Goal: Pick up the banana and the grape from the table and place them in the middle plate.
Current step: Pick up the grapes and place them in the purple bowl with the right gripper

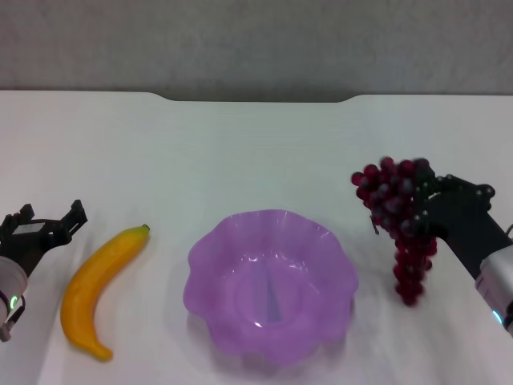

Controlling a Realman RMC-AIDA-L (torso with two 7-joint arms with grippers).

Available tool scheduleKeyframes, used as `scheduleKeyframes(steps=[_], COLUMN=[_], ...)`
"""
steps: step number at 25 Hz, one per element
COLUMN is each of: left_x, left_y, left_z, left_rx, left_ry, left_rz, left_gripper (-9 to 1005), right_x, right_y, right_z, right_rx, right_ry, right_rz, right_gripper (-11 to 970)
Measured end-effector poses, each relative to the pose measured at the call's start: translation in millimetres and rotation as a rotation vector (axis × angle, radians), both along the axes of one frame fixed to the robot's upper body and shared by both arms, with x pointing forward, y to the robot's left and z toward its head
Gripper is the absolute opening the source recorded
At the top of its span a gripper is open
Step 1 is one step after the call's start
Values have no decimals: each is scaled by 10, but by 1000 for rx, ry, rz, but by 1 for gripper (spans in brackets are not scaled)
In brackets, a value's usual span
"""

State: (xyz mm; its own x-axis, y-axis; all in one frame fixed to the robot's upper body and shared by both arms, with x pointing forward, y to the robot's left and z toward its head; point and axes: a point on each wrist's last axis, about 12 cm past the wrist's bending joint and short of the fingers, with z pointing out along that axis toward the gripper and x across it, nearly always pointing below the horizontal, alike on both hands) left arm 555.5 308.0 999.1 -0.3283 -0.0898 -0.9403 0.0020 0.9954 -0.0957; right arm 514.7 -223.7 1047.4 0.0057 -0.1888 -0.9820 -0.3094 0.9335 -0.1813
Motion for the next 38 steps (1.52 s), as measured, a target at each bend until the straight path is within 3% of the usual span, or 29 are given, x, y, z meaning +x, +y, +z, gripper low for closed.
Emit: scheduleKeyframes(steps=[14,22,30,35,38], left_x=[-20,-23,14,19,29], left_y=[25,11,-28,-31,-58], left_z=[-18,-23,7,12,23], left_rx=[4,3,-6,-6,-7], left_ry=[8,9,-4,-7,-14], left_rz=[7,4,-4,-5,-16], left_gripper=[893,893,893,893,893], right_x=[45,108,33,-43,4], right_y=[419,630,897,1000,997], right_z=[521,678,595,411,278], right_rx=[-14,-24,-45,-86,-68], right_ry=[-105,-103,-72,-29,39], right_rz=[154,223,327,388,400], right_gripper=[5,3,5,6,6])
